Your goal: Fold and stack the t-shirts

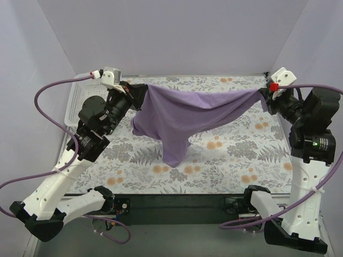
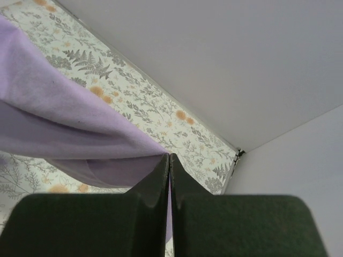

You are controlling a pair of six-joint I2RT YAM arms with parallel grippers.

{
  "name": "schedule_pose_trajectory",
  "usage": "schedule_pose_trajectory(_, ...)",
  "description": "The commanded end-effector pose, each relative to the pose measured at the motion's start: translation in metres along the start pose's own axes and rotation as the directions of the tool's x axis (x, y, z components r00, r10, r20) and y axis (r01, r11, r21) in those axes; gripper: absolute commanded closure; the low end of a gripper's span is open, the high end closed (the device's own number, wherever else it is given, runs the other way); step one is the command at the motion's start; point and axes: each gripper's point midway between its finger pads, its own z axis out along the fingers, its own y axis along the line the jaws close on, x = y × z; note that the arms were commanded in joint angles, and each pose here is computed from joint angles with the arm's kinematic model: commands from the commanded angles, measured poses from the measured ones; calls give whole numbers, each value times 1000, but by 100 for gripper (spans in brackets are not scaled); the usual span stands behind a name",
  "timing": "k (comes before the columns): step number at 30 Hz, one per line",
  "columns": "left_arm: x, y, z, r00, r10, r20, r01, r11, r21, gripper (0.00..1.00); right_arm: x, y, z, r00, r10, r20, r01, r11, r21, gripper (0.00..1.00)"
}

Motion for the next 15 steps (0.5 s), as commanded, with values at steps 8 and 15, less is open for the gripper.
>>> schedule_pose_trajectory(8, 9, 1, 16, 1000, 28, 5, -28, 1000, 10, 100, 15, -11, 10, 999, -26, -20, 27, 999, 41, 99)
schedule_pose_trajectory(15, 135, -47, -33, 907, -64, -416, 212, 923, 321, 100, 98, 19, -11, 964, -154, -215, 164, 986, 29, 99)
